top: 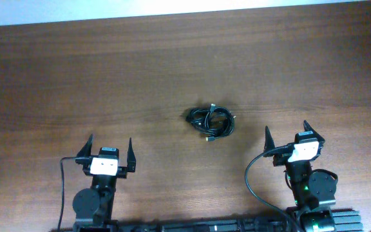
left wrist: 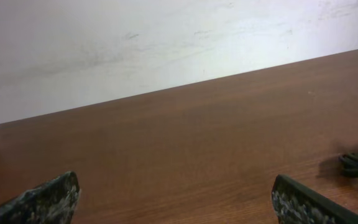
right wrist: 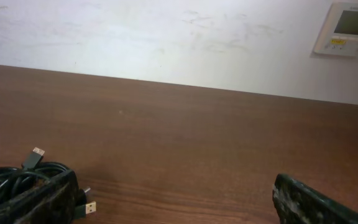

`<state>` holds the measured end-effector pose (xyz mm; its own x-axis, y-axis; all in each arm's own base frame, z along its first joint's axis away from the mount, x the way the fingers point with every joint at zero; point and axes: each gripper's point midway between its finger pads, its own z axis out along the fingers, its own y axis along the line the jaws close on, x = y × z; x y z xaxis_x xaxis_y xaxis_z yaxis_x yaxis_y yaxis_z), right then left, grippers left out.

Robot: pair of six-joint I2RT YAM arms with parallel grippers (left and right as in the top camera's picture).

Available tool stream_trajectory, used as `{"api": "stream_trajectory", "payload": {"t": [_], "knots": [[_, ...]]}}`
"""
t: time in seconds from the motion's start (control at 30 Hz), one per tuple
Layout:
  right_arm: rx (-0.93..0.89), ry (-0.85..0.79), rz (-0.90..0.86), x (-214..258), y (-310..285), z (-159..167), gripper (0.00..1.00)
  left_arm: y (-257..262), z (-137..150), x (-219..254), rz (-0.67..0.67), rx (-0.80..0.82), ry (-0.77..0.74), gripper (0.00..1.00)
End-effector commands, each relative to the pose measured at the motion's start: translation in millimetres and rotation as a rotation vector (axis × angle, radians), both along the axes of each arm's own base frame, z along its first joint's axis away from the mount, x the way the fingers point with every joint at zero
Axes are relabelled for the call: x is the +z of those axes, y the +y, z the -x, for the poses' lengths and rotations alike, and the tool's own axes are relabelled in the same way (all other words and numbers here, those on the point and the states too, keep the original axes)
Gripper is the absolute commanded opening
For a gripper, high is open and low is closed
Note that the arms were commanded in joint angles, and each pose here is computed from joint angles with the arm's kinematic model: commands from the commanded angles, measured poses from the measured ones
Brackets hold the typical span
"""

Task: Untangle cables

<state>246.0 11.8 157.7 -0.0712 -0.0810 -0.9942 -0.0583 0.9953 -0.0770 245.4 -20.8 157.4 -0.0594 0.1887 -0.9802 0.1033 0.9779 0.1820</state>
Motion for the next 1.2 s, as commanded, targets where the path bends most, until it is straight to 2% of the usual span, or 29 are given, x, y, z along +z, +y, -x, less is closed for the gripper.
{"api": "stream_trajectory", "payload": {"t": [0.0, 1.17], "knots": [[-0.018, 0.005, -0.006, -2.4, -3.4, 0.0, 0.99, 4.1, 0.1, -1.4, 0.011, 0.022, 0.004, 0.99], [-0.018, 0.005, -0.006, -2.4, -3.4, 0.0, 0.99, 3.6, 0.1, -1.4, 0.011, 0.019, 0.004, 0.99]]}}
